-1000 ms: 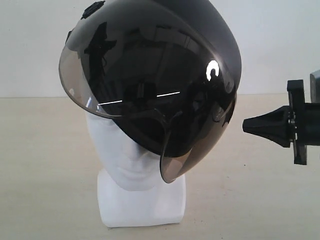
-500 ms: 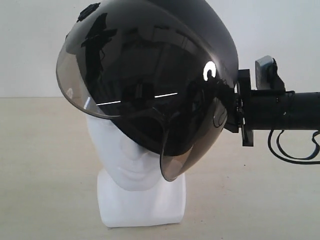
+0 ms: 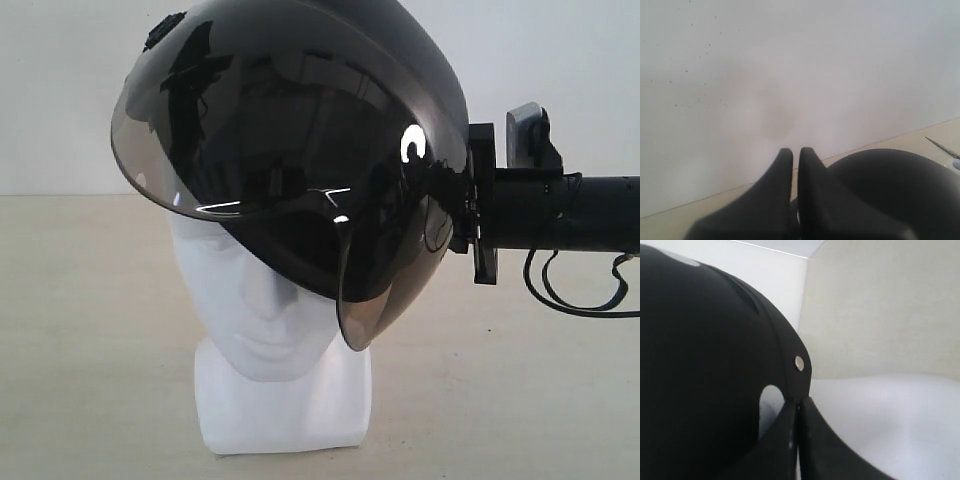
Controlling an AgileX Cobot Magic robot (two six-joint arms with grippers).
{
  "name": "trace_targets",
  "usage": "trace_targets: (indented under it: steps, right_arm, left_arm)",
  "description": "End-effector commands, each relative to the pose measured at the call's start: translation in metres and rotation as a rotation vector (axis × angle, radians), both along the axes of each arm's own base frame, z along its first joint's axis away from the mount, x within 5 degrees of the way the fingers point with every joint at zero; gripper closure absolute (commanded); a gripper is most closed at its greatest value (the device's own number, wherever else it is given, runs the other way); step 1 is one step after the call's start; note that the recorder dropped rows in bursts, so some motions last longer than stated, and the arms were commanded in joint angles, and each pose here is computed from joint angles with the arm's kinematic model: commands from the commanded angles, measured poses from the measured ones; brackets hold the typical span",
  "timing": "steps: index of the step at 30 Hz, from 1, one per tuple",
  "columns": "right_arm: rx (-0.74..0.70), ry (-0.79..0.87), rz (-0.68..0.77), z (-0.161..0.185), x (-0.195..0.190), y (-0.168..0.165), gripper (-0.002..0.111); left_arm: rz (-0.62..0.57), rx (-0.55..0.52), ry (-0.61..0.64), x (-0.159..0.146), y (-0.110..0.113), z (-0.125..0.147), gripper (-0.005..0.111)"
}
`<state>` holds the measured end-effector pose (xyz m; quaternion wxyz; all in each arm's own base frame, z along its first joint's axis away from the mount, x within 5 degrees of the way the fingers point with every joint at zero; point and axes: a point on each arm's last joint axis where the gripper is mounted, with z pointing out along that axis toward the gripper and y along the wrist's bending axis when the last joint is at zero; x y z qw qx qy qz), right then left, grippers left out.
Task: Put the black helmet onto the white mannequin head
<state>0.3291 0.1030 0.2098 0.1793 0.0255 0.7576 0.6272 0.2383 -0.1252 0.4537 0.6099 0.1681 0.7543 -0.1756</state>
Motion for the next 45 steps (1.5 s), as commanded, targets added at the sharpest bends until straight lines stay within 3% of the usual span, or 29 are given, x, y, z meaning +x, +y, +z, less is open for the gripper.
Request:
trace_targets:
  steps: [1,9,15,21,39,42,45]
  right_arm:
    - [0.017,-0.023,0.015,0.005,0.000,0.004,0.108]
    - [0.016,-0.023,0.016,0.005,-0.001,0.004,0.108]
    - [0.015,-0.023,0.018,0.005,-0.001,0.004,0.108]
    - [0.010,-0.034,0.021,0.005,-0.001,0.004,0.108]
    - [-0.006,-0.042,0.036,0.004,-0.002,0.004,0.108]
    - [-0.008,-0.042,0.038,0.003,-0.002,0.004,0.108]
    - [-0.008,-0.042,0.038,0.003,-0.002,0.004,0.108]
  left_arm:
    - [-0.005,-0.006,0.058,0.007,-0.005,-0.008,0.102]
    - [-0.014,0.076,0.184,0.001,-0.002,-0.020,0.102]
    - [0.019,0.127,0.131,-0.012,0.012,-0.008,0.102]
    - [0.082,0.230,0.193,-0.018,0.030,-0.012,0.102]
    - [0.059,0.367,0.324,-0.007,0.032,-0.039,0.102]
    - [0.009,0.355,0.342,-0.015,0.037,-0.040,0.102]
    - [-0.018,0.253,0.251,-0.028,0.044,-0.036,0.102]
